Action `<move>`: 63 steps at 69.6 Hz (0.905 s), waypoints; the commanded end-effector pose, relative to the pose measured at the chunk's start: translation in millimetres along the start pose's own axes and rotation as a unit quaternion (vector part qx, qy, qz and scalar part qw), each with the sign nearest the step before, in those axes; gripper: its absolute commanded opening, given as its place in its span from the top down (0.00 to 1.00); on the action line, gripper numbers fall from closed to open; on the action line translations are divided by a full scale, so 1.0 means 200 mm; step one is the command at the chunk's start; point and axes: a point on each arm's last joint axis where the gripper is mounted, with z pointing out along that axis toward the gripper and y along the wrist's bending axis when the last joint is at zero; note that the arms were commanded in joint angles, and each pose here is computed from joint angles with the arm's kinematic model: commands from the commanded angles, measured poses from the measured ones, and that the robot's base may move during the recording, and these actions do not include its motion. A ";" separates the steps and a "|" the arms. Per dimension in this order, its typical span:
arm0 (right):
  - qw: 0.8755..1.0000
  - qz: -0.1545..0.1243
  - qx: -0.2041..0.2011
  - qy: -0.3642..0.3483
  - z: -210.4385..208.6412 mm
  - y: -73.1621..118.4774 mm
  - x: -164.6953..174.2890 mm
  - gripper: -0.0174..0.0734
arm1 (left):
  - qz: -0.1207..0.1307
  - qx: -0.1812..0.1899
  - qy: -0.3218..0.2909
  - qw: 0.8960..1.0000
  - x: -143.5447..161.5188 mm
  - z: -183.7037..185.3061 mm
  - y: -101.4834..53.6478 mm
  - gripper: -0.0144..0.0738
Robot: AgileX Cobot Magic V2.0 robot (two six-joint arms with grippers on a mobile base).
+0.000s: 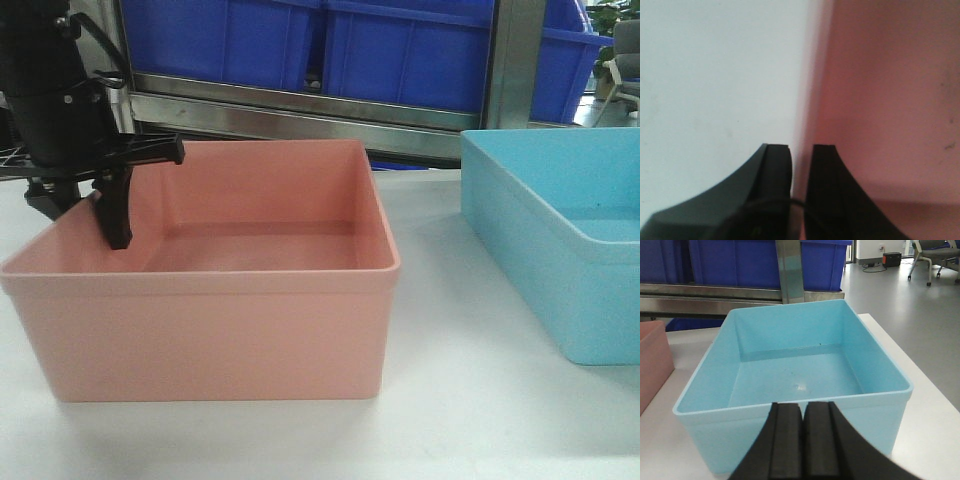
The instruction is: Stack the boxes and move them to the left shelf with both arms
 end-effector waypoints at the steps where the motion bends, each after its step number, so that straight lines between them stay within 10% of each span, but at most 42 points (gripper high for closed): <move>1: 0.999 -0.006 -0.007 -0.048 0.00 0.01 -0.05 0.75 | 0.007 0.023 -0.045 0.999 -0.03 -0.15 -0.05 0.60; 9: 0.999 -0.006 -0.007 -0.048 0.00 0.01 -0.05 0.75 | 0.025 0.026 -0.051 0.998 -0.04 -0.19 -0.05 0.33; 19: 0.999 -0.006 -0.007 -0.048 0.00 0.01 -0.05 0.75 | 0.085 0.055 -0.087 0.991 -0.04 -0.35 -0.08 0.26; 38: 0.999 -0.006 -0.007 -0.049 0.00 0.01 -0.05 0.75 | 0.189 0.058 -0.190 0.962 0.16 -0.77 -0.02 0.51; 63: 0.997 -0.002 -0.013 -0.075 -0.01 0.01 -0.08 0.75 | 0.185 0.065 -0.323 0.926 0.65 -0.87 0.20 0.85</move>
